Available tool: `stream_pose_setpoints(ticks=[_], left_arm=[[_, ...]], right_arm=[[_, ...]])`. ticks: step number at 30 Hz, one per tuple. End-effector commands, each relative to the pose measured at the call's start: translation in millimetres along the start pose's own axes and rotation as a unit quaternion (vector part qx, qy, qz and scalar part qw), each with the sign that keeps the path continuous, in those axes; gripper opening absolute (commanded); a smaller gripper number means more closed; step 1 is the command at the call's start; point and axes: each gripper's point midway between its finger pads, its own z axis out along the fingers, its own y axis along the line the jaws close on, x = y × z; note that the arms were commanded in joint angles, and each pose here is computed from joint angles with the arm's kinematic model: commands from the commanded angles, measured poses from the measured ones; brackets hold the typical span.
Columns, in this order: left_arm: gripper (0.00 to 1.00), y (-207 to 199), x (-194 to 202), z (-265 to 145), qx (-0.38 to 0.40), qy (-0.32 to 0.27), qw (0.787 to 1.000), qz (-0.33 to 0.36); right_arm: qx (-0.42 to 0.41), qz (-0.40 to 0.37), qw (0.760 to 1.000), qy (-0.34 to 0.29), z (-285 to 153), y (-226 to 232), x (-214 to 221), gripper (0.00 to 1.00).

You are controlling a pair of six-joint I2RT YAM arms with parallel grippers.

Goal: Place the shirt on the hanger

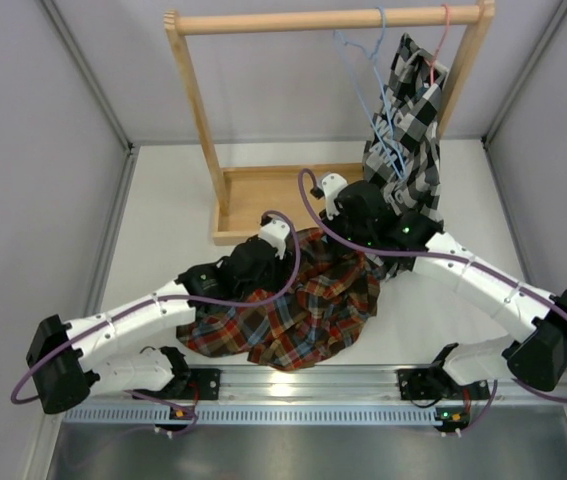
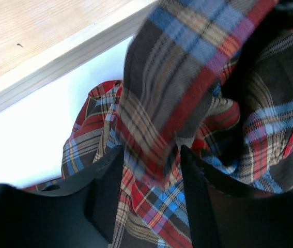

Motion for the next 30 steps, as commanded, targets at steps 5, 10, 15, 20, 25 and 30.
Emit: stream_pose_setpoints(ticks=[5,10,15,20,25,30], left_arm=[[0.37,-2.4,-23.0,7.8,-0.007,-0.042,0.999,-0.012],[0.19,-0.9,-26.8,8.4,-0.01,-0.049,0.999,-0.009],[0.0,-12.6,-40.3,-6.0,0.023,-0.059,0.997,-0.031],[0.0,-39.5,-58.5,-43.2,0.096,-0.028,0.993,-0.057],[0.0,-34.9,-71.7,-56.1,0.087,-0.015,0.993,-0.079],[0.0,-24.6,-64.4,-51.8,0.089,0.011,0.992,-0.093]], right_arm=[[-0.032,0.021,0.998,-0.042,-20.3,5.8,-24.0,0.0],[-0.054,0.023,0.997,-0.048,-25.6,11.7,-26.0,0.0],[-0.042,0.045,0.997,-0.046,-24.6,0.4,-23.4,0.01],[-0.048,0.058,0.994,-0.078,-39.5,-0.4,-32.0,0.39],[-0.052,0.069,0.986,-0.143,-90.7,-1.4,-54.2,0.7],[-0.003,0.08,0.974,-0.21,-151.7,-22.5,-81.9,0.76]])
